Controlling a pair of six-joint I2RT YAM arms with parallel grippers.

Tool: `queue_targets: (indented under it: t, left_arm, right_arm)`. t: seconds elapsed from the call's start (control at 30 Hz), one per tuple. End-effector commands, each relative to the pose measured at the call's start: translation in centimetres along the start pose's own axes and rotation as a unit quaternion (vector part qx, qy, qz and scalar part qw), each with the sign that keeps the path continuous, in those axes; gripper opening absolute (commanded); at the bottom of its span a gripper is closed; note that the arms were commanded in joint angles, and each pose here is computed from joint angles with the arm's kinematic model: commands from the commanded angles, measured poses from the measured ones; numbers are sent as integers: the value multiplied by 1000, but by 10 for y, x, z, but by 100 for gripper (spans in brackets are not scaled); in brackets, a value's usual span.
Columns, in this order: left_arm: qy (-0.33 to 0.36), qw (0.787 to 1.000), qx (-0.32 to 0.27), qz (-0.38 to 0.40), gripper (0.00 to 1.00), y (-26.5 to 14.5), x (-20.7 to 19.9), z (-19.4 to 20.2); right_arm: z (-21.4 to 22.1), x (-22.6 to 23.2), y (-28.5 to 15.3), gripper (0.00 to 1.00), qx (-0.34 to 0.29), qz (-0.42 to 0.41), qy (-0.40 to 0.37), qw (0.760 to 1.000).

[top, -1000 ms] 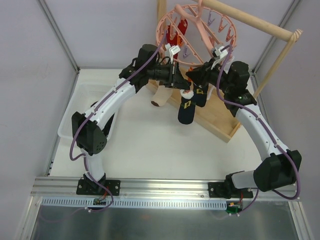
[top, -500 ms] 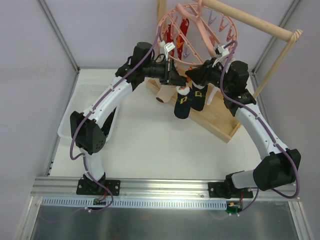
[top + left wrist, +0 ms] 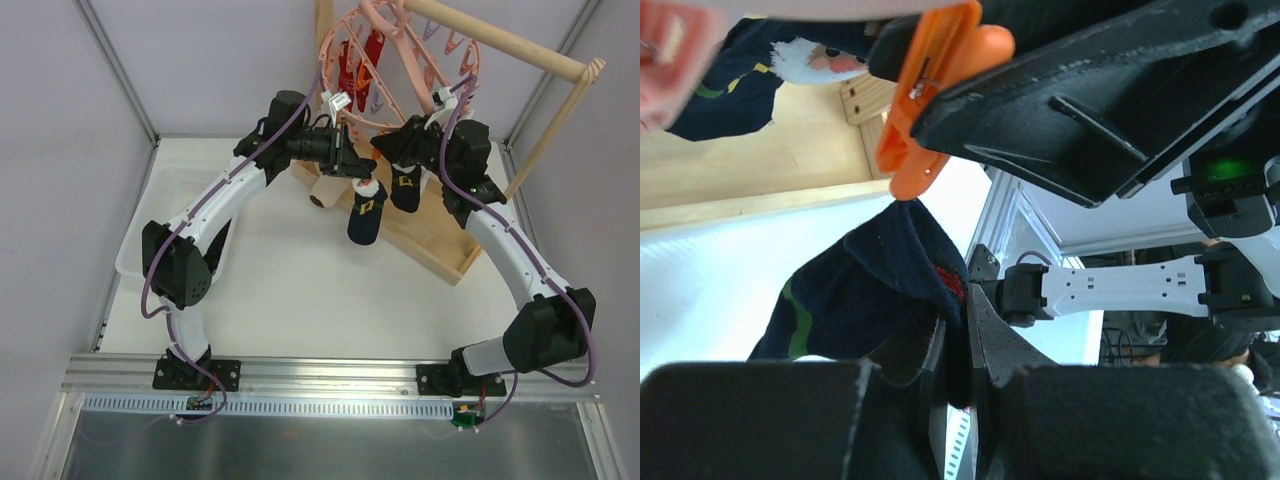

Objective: Clip the socks to the hanger
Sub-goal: Clamp the sock onto the hanger.

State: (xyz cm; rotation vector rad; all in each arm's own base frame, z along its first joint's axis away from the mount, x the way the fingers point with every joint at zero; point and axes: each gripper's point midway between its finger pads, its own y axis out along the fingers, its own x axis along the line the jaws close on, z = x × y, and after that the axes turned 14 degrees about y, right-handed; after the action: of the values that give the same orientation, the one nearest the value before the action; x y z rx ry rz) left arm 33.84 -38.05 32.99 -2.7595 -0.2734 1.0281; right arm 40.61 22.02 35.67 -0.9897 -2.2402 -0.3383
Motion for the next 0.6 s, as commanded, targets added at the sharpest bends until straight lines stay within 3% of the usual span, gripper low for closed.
queue_targets:
  t: [0.0, 0.27, 0.57]
  left_arm:
    - [36, 999, -30, 27, 0, -15, -32, -21]
    - [30, 998, -43, 22, 0, -12, -29, -34]
    - [-15, 1000, -19, 9, 0, -8, -11, -3]
  right_arm:
    - [-30, 20, 4, 1, -41, -21, 3, 999]
    - [-31, 18, 0, 1, -49, -8, -4, 999]
    - [-39, 20, -4, 1, -58, 0, -34, 998]
